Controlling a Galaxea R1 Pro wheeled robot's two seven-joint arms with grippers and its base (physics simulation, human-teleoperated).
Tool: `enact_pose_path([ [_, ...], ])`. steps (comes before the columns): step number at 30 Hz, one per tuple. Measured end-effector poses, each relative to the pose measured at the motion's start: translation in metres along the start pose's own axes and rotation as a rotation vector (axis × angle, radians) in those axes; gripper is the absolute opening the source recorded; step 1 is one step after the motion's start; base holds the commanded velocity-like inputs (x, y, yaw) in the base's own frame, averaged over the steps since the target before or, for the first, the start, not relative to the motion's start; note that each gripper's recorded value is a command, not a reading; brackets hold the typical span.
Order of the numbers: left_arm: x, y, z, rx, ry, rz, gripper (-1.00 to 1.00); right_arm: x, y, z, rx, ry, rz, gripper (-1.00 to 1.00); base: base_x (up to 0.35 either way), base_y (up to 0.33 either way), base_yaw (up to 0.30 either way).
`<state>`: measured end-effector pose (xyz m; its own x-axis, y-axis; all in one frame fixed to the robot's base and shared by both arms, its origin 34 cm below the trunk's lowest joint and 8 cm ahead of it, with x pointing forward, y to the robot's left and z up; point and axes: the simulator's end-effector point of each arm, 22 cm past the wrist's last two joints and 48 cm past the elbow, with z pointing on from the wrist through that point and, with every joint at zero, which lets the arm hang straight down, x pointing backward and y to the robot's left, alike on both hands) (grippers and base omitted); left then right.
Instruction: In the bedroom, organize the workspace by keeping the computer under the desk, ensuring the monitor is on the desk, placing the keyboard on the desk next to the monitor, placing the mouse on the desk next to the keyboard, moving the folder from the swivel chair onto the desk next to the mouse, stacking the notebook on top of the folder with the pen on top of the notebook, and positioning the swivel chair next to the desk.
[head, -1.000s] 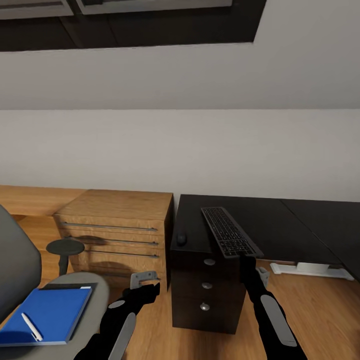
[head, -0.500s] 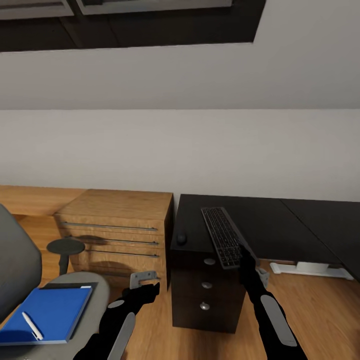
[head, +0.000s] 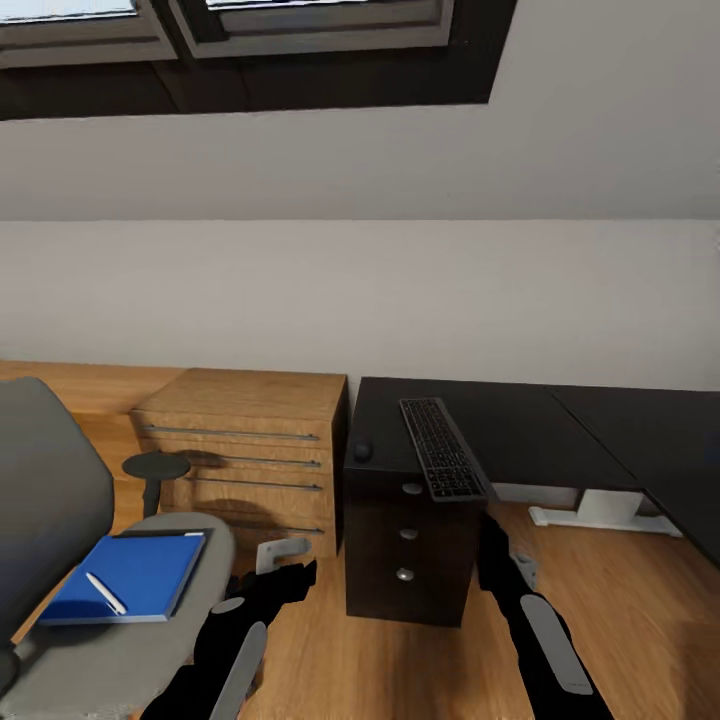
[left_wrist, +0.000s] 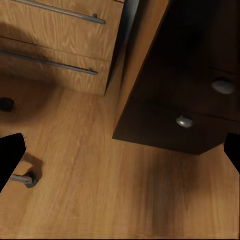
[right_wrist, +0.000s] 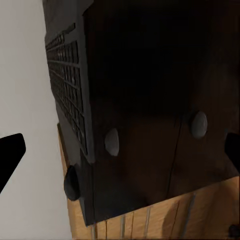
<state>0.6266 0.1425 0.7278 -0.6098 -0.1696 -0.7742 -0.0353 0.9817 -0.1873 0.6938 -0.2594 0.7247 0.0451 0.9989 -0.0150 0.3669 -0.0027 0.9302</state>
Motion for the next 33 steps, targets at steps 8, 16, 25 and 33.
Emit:
enact_pose_path([
  [8, 0.058, 0.008, 0.008, -0.027, 0.116, 0.011, 1.0, -0.004, -0.094, -0.003, 0.213, 0.01, -0.148, 1.0, -0.103, 0.0, 0.0],
  [16, 0.119, 0.027, -0.001, -0.069, 0.247, 0.025, 1.0, 0.004, -0.174, -0.03, 0.413, 0.066, -0.476, 1.0, -0.005, 0.0, 0.0],
  [25, 0.166, 0.038, -0.028, -0.091, 0.342, 0.027, 1.0, 0.014, -0.254, -0.082, 0.589, 0.115, -0.748, 1.0, 0.0, 0.0, 0.0],
  [33, 0.179, 0.042, -0.039, -0.105, 0.371, 0.029, 1.0, 0.015, -0.309, -0.141, 0.738, 0.151, -0.791, 1.0, 0.0, 0.0, 0.0],
])
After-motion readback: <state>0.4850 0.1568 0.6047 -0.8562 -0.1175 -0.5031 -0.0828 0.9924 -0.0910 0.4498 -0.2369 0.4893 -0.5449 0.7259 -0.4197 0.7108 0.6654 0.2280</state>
